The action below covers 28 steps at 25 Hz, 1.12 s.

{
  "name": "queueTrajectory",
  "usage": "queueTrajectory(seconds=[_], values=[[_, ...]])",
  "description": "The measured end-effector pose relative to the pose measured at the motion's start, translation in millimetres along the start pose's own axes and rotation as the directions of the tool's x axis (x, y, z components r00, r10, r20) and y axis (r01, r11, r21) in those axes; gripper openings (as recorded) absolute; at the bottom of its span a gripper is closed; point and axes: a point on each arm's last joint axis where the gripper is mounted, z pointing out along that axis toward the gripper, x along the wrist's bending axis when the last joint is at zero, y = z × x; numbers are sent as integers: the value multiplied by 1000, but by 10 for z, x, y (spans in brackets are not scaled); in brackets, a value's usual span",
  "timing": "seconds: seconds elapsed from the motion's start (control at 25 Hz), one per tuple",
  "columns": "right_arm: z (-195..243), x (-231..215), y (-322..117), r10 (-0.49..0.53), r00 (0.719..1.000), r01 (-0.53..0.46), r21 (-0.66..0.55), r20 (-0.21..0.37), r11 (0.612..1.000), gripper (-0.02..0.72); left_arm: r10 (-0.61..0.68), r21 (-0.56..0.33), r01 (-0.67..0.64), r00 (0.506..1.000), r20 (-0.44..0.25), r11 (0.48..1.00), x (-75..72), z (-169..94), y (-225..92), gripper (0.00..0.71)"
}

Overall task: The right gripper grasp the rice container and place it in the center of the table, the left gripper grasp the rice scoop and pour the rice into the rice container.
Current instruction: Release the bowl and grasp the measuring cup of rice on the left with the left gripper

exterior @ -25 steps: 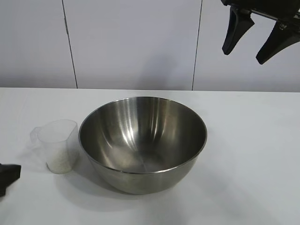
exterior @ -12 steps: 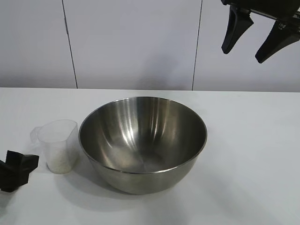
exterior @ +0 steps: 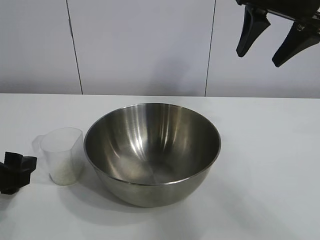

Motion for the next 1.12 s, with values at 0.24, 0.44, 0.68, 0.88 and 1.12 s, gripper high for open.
queueTrajectory(seconds=[0.24,0.44,0.68,0.88,1.12], values=[[0,0,1,0,1000,0,-1,0,1000,487,-33,59,34,999,-13,998,6,49,-129,540],[0,0,1,0,1000,0,-1,0,1000,487,-18,38,19,1000,-16,999,-4,114,-89,536],[0,0,1,-1,1000,1,-1,0,1000,487,-19,2,19,1000,-13,1000,-25,196,-13,526],[0,0,1,-1,1000,1,-1,0,1000,487,-19,5,19,1000,-15,1000,-44,311,-37,510],[0,0,2,-1,1000,1,-2,0,1000,487,-15,28,15,1000,-17,999,-57,400,-102,510]])
